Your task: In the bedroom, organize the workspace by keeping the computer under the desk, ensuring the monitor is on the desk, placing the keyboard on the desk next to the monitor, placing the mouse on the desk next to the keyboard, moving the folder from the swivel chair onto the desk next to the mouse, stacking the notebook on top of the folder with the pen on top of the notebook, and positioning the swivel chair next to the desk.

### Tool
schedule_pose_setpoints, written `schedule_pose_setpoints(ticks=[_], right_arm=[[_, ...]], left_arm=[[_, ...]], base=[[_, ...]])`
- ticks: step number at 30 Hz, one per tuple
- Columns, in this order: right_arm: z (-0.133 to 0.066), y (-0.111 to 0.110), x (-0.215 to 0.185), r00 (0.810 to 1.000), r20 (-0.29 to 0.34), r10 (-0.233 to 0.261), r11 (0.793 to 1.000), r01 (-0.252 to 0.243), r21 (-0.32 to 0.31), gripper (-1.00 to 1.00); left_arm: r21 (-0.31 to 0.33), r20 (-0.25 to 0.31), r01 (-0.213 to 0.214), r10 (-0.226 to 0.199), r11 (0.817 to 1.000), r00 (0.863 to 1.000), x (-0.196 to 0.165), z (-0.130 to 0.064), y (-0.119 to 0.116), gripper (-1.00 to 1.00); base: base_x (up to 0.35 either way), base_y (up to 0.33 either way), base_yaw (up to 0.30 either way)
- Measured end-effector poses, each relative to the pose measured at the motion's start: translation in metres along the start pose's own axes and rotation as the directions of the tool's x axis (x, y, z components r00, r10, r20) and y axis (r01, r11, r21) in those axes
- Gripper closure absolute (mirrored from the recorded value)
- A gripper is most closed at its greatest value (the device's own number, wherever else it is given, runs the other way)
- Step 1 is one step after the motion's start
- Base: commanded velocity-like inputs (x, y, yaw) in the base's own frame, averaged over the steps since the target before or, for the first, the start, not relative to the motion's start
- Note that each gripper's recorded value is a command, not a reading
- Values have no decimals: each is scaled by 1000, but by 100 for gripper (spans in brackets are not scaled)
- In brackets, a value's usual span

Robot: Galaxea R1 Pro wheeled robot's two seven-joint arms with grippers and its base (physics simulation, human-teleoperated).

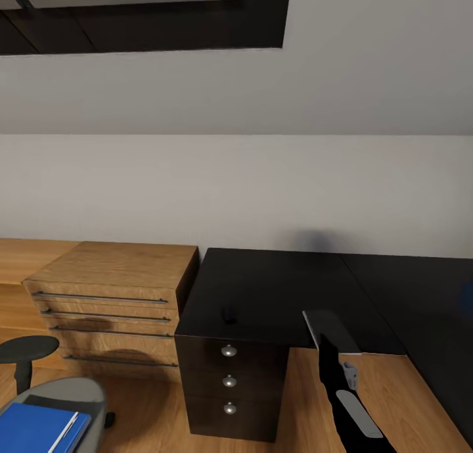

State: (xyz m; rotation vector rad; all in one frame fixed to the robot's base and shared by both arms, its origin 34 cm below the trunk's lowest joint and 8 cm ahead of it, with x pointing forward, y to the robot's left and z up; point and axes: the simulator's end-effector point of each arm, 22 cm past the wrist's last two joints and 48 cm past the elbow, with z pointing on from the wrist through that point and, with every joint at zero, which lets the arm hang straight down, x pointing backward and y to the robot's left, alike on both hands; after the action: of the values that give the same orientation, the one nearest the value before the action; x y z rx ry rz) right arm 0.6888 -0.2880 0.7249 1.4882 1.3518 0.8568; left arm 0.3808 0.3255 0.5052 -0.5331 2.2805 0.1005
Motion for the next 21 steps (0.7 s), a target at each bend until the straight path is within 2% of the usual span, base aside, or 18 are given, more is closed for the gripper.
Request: schedule_pose_setpoints(ticks=[14, 15, 16, 21], right_arm=[[0, 1, 0, 1000, 0, 3, 1000, -3, 2, 100], [0, 1, 0, 1000, 0, 4, 1000, -4, 2, -100], [0, -6, 0, 1000, 1, 12, 1000, -12, 18, -100], [0, -6, 0, 1000, 3, 13, 1000, -13, 18, -100]], left_arm=[[0, 0, 0, 0, 1000, 1000, 0, 0, 0, -100], [0, 0, 0, 0, 1000, 1000, 0, 0, 0, -100], [0, 0, 0, 0, 1000, 1000, 0, 0, 0, -100], [0, 0, 0, 0, 1000, 1000, 0, 0, 0, -100]], base=[[0, 0, 0], [0, 0, 0], [0, 0, 0], [0, 0, 0]])
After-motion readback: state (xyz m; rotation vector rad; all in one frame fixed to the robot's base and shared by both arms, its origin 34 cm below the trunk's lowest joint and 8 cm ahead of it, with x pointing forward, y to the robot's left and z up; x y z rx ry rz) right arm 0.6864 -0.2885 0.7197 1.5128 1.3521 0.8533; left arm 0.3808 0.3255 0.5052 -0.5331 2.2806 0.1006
